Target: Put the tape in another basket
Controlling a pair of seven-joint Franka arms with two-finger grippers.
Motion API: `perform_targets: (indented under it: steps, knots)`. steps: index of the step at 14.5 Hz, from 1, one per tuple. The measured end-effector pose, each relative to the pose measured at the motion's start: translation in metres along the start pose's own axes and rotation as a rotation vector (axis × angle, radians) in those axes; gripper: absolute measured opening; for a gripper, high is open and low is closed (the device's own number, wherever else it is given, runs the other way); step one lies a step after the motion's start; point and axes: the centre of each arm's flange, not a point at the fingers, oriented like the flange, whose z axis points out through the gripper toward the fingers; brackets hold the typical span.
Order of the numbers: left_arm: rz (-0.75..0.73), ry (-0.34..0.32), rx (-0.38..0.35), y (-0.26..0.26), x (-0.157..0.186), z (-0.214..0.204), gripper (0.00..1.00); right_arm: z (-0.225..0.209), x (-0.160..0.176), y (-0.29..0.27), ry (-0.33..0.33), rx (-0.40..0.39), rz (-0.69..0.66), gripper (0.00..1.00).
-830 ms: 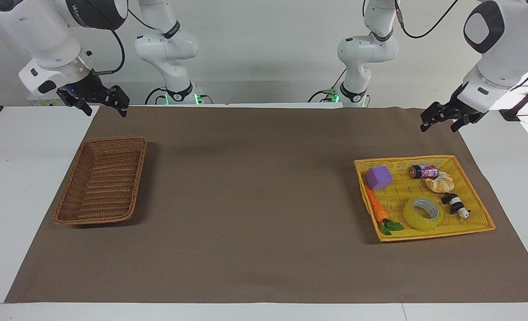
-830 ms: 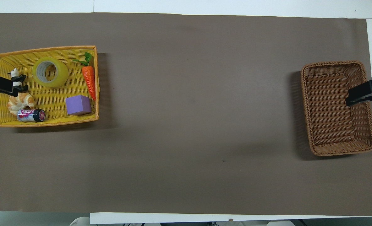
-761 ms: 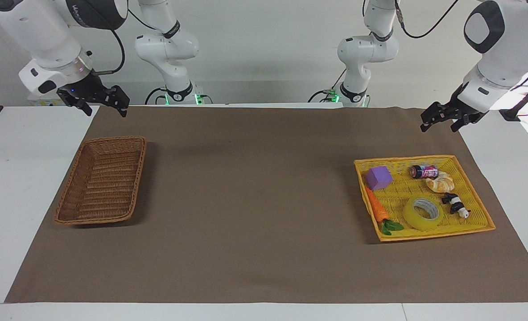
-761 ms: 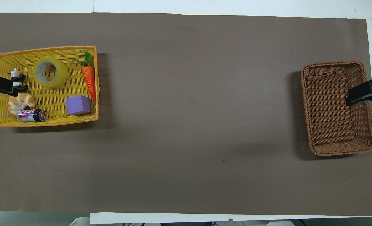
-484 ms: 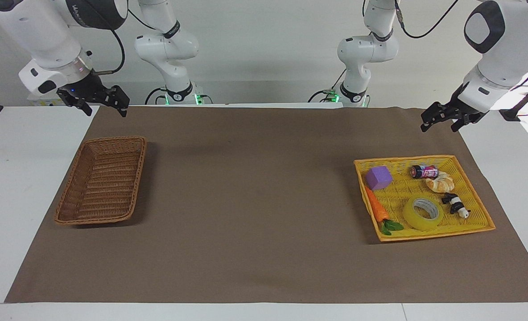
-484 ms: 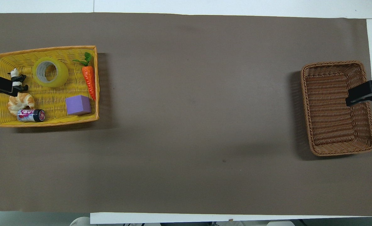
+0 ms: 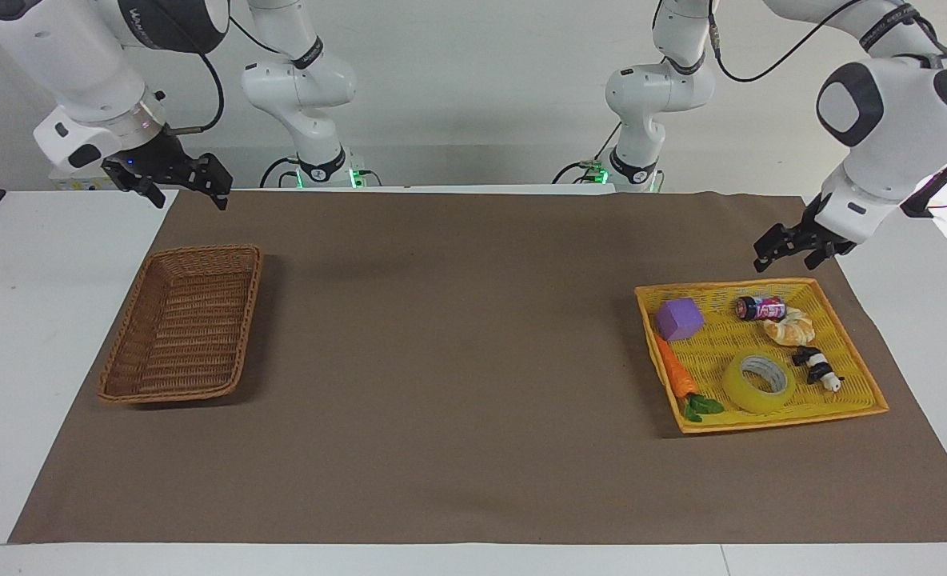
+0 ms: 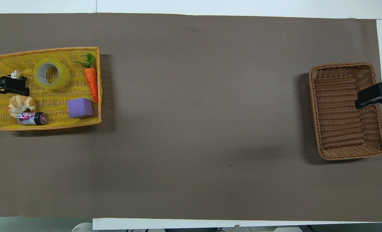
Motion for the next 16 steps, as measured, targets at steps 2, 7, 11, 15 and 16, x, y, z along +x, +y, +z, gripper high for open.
perform_targets:
  steps: [2, 7, 11, 15, 16]
  knots:
    - [-0.016, 0.032, 0.004, -0.009, 0.026, 0.044, 1.00, 0.000, 0.000, 0.000, 0.000, 0.000, 0.000, 1.00]
    - [-0.048, 0.078, 0.012, -0.032, 0.056, 0.106, 0.82, 0.000, 0.000, 0.000, 0.000, 0.000, 0.000, 1.00]
    - [-0.063, 0.110, 0.017, -0.042, 0.069, 0.124, 0.80, 0.000, 0.000, 0.000, 0.000, 0.000, 0.000, 1.00]
    - [-0.063, 0.136, 0.022, -0.044, 0.082, 0.146, 0.76, 0.000, 0.000, 0.000, 0.000, 0.000, 0.000, 1.00]
    - [-0.063, 0.137, 0.022, -0.044, 0.083, 0.150, 0.75, 0.000, 0.000, 0.000, 0.000, 0.000, 0.000, 1.00]
